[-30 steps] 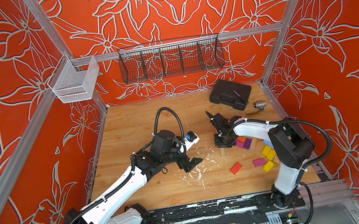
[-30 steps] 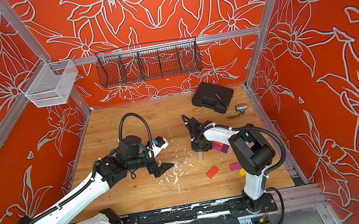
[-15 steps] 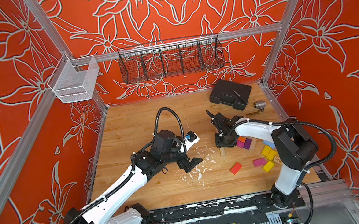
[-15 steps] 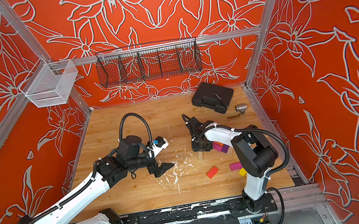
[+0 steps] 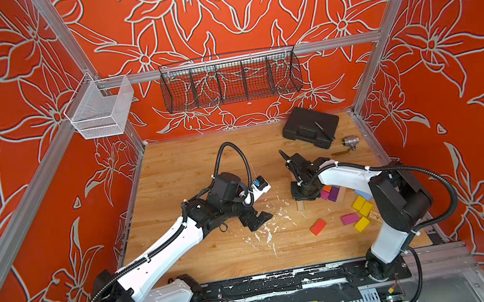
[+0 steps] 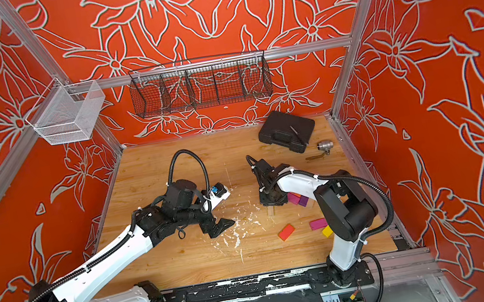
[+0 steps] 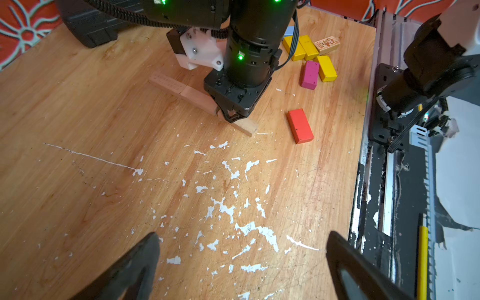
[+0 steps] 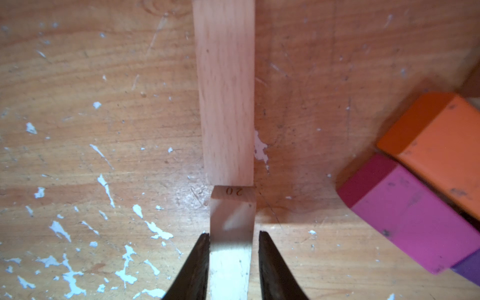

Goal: Assemble the letter k with building blocks
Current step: Assemble the building block at the center of the board.

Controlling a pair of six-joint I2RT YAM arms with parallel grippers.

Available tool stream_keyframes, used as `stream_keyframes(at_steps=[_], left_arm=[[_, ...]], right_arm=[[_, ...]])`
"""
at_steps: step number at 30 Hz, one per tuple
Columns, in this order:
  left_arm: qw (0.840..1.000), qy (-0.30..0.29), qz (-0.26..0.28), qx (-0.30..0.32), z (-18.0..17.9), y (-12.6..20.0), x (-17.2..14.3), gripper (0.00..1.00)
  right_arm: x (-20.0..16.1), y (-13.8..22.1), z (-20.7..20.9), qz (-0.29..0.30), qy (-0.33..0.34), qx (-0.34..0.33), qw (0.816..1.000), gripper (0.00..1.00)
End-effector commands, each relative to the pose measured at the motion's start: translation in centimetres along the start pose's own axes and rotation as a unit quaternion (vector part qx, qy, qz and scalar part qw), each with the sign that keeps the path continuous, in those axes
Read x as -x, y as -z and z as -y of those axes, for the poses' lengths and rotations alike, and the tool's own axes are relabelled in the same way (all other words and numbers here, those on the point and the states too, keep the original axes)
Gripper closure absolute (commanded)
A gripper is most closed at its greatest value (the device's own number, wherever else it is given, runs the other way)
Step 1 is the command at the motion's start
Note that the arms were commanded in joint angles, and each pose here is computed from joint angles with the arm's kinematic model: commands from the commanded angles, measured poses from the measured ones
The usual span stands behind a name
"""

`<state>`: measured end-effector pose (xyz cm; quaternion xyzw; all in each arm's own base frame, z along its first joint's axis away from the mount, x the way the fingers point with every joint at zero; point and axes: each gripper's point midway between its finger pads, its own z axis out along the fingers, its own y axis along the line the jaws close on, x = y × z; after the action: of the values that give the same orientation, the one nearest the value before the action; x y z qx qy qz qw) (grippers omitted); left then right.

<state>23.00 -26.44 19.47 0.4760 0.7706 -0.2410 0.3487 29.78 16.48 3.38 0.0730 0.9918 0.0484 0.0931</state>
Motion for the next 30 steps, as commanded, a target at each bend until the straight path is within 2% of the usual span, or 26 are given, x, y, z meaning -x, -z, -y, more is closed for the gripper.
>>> stream_keyframes(at_steps=[1,10,30], left_arm=[[1.000,-0.002,-0.006,-0.008,0.33,0.05,0.06,0.03],[1.000,-0.007,0.002,-0.006,0.36,0.19,0.18,0.03],[1.000,-0.006,0.004,-0.004,0.30,0.23,0.35,0.03]], right_arm=[[-0.49,-0.58,0.26,-0.013,0.001,-0.012,1.000,0.67],[-0.30,-0.58,0.31,-0.011,0.004,-0.017,1.000,0.71],[0.08,-0.76,0.26,-0.011,0.008,-0.024,1.000,0.73]])
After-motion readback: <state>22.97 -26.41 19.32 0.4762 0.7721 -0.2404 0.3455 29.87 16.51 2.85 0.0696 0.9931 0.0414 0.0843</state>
